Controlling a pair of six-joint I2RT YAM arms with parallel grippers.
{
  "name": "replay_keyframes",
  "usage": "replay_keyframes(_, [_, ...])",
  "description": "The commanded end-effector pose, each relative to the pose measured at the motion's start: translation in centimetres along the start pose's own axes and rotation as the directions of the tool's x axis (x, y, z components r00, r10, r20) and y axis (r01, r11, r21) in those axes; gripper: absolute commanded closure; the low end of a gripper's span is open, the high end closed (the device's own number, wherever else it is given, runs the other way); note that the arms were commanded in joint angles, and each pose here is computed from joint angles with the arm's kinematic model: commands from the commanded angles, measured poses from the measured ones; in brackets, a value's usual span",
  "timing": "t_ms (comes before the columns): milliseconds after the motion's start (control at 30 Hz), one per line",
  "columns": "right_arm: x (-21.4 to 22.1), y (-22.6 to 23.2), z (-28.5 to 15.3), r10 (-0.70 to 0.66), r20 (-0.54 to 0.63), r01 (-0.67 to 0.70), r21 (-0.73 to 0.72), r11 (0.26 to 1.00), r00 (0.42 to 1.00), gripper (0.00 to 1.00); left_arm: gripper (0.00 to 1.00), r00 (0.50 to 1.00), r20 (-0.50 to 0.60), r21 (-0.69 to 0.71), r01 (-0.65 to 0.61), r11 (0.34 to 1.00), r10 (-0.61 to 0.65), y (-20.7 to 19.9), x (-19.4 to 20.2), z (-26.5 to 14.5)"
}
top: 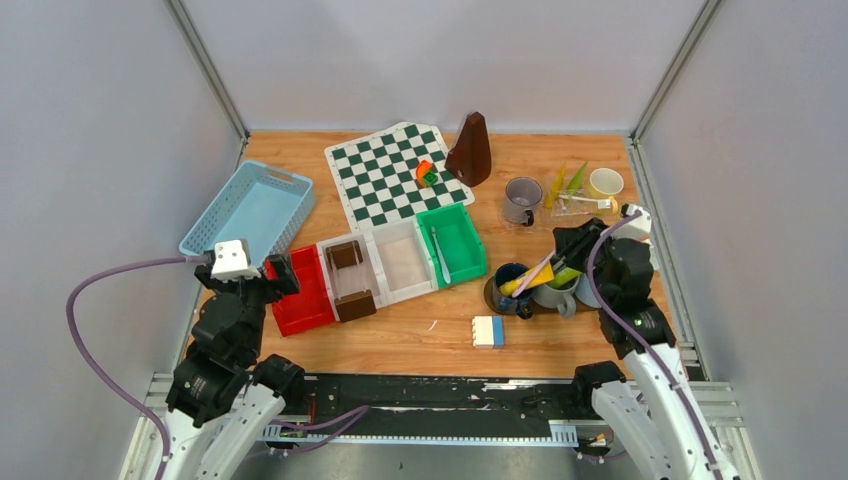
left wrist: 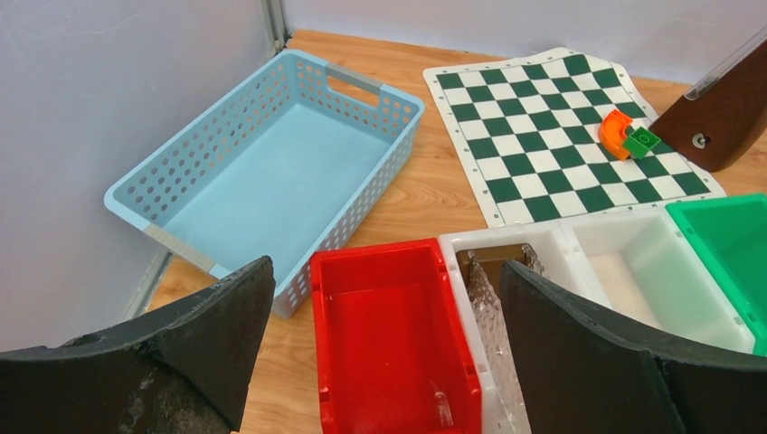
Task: Prepare toiletry sets of a toothbrush and toothpaste on the tray
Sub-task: Place the toothbrush in the cup.
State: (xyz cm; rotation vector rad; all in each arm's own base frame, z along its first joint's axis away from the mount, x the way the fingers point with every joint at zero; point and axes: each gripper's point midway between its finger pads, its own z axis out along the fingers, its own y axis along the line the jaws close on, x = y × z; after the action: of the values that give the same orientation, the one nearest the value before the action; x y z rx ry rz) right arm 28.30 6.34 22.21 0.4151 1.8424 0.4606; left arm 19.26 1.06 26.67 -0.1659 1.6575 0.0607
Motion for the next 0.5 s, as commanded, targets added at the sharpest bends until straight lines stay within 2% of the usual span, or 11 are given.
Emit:
replay_keyframes(0, [-2.9, 2.3, -1.6, -0.031, 0.193, 0.060, -0.149, 0.987, 0.981, 0.92, 0.00, 0.999, 0.045, 0.003, 0.007, 1.000, -0.008, 0.0, -1.0, 0.0])
replay_keyframes(300, [-4.7, 4.5, -3.6, -0.009, 0.332, 0.110, -0.287, 0.952, 0.943, 0.92, 0.00, 0.998, 0.056, 0.001, 0.007, 1.000, -0.007, 0.2, -1.2, -0.2])
replay_keyframes(467, [-4.6, 5.0, -3.4, 0.005, 0.357, 0.119, -0.324, 0.939, 0.934, 0.91, 0.00, 0.997, 0.071, 0.003, 0.011, 1.000, -0.011, 0.3, -1.3, -0.4])
